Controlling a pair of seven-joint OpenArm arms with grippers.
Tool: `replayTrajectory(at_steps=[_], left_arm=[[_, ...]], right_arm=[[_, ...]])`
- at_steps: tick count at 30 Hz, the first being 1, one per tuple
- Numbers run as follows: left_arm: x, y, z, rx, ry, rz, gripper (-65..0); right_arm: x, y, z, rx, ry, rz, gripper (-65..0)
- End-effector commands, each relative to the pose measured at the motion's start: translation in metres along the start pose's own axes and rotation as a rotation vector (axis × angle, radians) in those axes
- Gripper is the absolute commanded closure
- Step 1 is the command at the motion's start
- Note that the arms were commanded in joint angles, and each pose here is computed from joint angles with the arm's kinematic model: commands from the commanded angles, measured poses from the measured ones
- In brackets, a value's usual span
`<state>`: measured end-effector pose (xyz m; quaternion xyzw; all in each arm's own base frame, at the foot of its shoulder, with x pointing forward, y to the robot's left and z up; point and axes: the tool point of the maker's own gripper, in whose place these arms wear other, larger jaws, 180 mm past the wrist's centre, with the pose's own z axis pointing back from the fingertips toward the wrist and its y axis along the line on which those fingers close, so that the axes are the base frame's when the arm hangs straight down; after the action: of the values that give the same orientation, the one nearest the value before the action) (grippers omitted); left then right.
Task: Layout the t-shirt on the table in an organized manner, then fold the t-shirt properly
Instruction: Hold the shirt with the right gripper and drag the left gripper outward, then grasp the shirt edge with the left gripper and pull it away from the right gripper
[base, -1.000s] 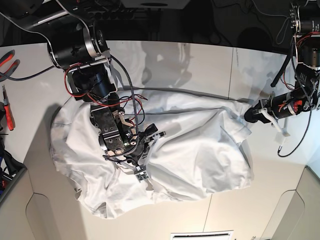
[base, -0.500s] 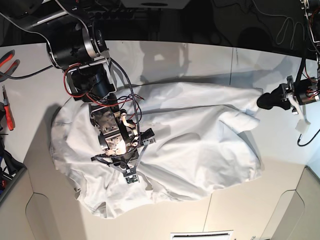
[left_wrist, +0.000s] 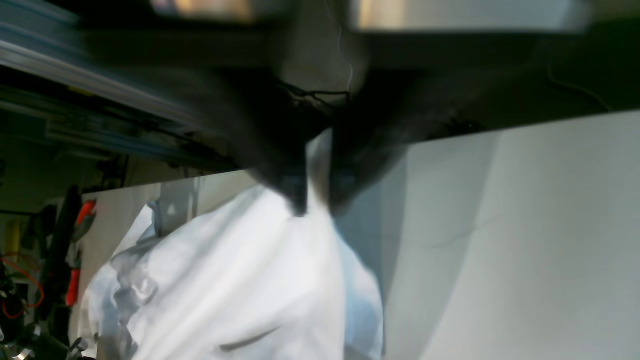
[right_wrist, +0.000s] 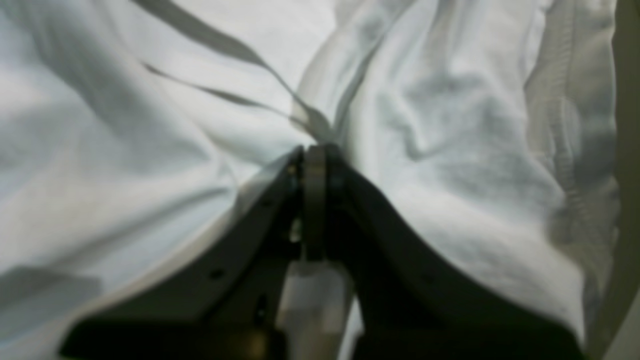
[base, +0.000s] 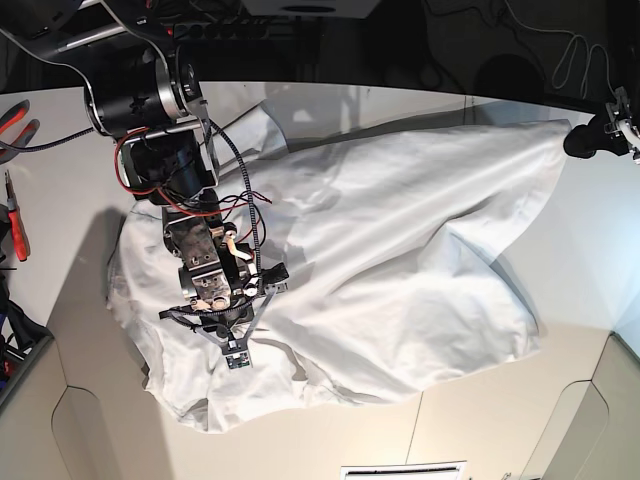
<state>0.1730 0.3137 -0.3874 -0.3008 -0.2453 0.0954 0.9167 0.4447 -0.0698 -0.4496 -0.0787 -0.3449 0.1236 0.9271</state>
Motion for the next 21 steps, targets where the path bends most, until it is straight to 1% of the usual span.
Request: replayTrajectory(at_steps=[1, 2, 4, 6, 10, 12, 15, 18, 21], left_arm=[[0.025, -0.005, 0.010, -0.009, -0.071, -0.044, -23.0], [0.035, -0.006, 0.011, -0.012, -0.118, -0.046, -24.7], [0.060, -0.006, 0.018, -0.009, -0.251, -0.050, -24.7], [0.088, -0.004, 0.025, 0.016, -0.376, -0.075, -24.7], [0.143, -0.004, 0.032, 0.103, -0.525, -0.186, -24.7], [0.167, -0.009, 0.031, 0.134, -0.566, -0.236, -24.7], [0.199, -0.018, 0.022, 0.160, -0.592, -0.296, -24.7], [0.227, -0.017, 0.000, 0.185, -0.619, -0.263, -24.7], [0.244, -0.017, -0.037, 0.186, -0.581, -0.235, -24.7]], right_arm=[[0.029, -0.005, 0.004, -0.016, -0.065, -0.003, 0.0], [0.029, -0.005, 0.004, -0.016, -0.065, -0.003, 0.0], [0.029, -0.005, 0.004, -0.017, -0.066, -0.003, 0.0], [0.030, -0.006, 0.004, -0.017, -0.068, -0.003, 0.0], [0.042, -0.008, 0.009, -0.022, -0.099, -0.011, 0.0], [0.055, -0.010, 0.016, -0.024, -0.131, -0.021, 0.0], [0.082, -0.006, 0.030, 0.001, -0.189, -0.030, 0.0], [0.107, 0.008, 0.047, 0.057, -0.246, -0.012, 0.0], [0.118, 0.026, 0.059, 0.143, -0.259, -0.020, 0.0]])
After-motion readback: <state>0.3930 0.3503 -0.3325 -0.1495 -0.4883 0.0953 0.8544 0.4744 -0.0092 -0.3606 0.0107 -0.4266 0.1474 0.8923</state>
